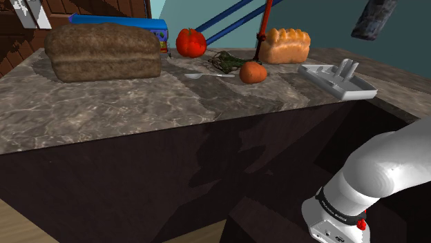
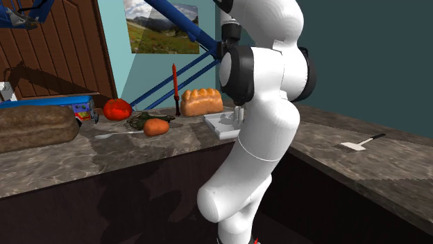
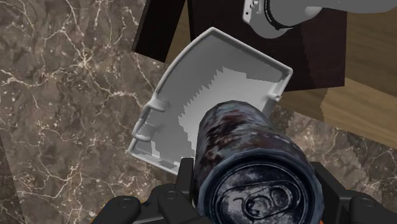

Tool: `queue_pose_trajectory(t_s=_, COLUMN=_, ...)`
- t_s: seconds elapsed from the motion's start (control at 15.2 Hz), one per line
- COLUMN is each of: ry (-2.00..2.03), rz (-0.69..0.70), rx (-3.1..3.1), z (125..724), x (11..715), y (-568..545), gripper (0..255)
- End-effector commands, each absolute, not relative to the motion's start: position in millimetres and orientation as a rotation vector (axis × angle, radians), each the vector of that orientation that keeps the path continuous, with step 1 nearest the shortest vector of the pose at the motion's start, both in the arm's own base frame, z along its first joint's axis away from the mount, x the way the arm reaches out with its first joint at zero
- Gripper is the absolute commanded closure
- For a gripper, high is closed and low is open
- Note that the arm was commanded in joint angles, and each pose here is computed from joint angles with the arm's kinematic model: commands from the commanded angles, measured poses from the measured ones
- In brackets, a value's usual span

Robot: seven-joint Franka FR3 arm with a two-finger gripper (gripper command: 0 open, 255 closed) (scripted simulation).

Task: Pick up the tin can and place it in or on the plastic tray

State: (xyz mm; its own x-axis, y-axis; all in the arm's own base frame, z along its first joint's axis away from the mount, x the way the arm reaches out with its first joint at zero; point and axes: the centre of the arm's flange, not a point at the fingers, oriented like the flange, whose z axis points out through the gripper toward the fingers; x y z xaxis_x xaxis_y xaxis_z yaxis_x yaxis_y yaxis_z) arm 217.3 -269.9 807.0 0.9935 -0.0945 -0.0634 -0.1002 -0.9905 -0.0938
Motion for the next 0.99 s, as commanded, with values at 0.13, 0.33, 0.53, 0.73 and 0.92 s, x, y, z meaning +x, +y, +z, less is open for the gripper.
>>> queue_pose_trajectory(t_s=0.13, ry=0.147, rz=0.09, rx=-3.04, z=788, x=215, y=-272, gripper=255)
queue_pose_trajectory(t_s=0.33, ry=0.147, rz=0.09, rx=-3.04, z=772, x=215, y=-272, gripper=255)
queue_pose_trajectory(t_s=0.53, ry=0.147, rz=0.09, rx=-3.04, z=756, x=215, y=-272, gripper=255)
queue_pose_trajectory(t_s=0.73, ry=0.147, rz=0.09, rx=-3.04, z=740, x=215, y=-272, gripper=255)
queue_pose_trajectory(t_s=0.92, ry=0.147, rz=0.09, rx=-3.04, z=724, x=215, y=-272, gripper=255)
